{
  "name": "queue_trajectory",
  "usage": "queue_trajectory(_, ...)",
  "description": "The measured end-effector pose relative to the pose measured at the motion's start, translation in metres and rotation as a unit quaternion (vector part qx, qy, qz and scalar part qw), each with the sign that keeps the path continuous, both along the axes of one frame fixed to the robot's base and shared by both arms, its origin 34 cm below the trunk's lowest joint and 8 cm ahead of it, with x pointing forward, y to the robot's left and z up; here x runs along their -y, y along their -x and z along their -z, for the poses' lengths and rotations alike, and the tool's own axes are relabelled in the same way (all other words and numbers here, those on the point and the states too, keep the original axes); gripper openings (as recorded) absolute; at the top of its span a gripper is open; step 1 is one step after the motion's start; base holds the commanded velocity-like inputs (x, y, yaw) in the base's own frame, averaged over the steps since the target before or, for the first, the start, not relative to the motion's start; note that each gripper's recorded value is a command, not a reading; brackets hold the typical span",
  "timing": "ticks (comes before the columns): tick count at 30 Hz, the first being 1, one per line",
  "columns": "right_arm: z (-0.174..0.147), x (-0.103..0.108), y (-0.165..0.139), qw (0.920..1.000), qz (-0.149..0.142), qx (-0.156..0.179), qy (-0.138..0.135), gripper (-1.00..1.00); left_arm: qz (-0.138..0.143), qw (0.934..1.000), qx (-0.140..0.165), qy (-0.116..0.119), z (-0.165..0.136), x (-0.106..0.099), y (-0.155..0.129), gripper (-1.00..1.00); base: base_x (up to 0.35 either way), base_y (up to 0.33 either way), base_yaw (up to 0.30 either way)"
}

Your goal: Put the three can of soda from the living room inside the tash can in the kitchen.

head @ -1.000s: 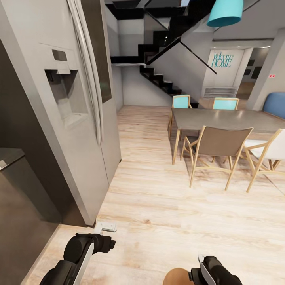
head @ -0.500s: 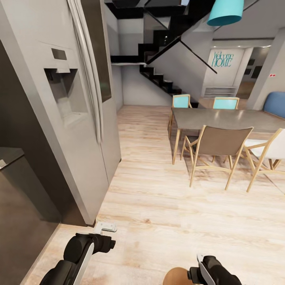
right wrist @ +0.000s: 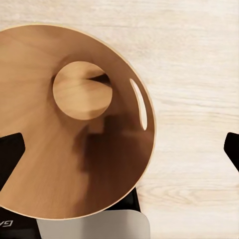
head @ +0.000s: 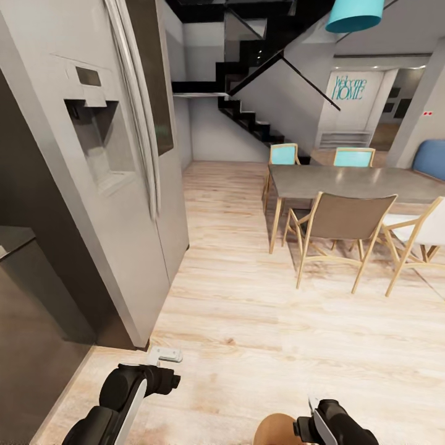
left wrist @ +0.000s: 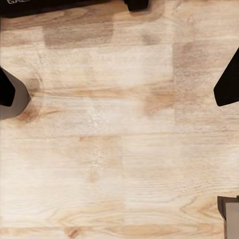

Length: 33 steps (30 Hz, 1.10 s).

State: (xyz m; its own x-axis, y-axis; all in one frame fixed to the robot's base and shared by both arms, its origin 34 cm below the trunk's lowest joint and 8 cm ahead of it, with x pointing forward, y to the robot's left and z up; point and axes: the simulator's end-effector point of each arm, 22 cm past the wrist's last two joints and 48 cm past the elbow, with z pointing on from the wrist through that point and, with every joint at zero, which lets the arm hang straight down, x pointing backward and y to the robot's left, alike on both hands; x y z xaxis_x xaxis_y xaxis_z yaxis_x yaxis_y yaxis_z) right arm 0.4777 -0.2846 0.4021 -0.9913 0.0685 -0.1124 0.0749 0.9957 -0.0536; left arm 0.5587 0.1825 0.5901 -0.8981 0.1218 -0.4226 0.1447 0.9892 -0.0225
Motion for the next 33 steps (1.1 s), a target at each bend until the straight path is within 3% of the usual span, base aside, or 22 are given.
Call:
queue_trajectory(25,0.030,0.004,0.004,1.0000,0.002,0.000,0.000,1.00,0.000,1.0000,0.000,0.000,0.030,0.000,0.004,1.00,0.000,0.000,0.000)
queue_trajectory(33,0.029,0.020,0.005,0.9999,0.006,0.000,0.010,1.00,0.000,1.0000,0.000,0.000,0.030,0.000,0.005,1.00,0.000,0.000,0.000)
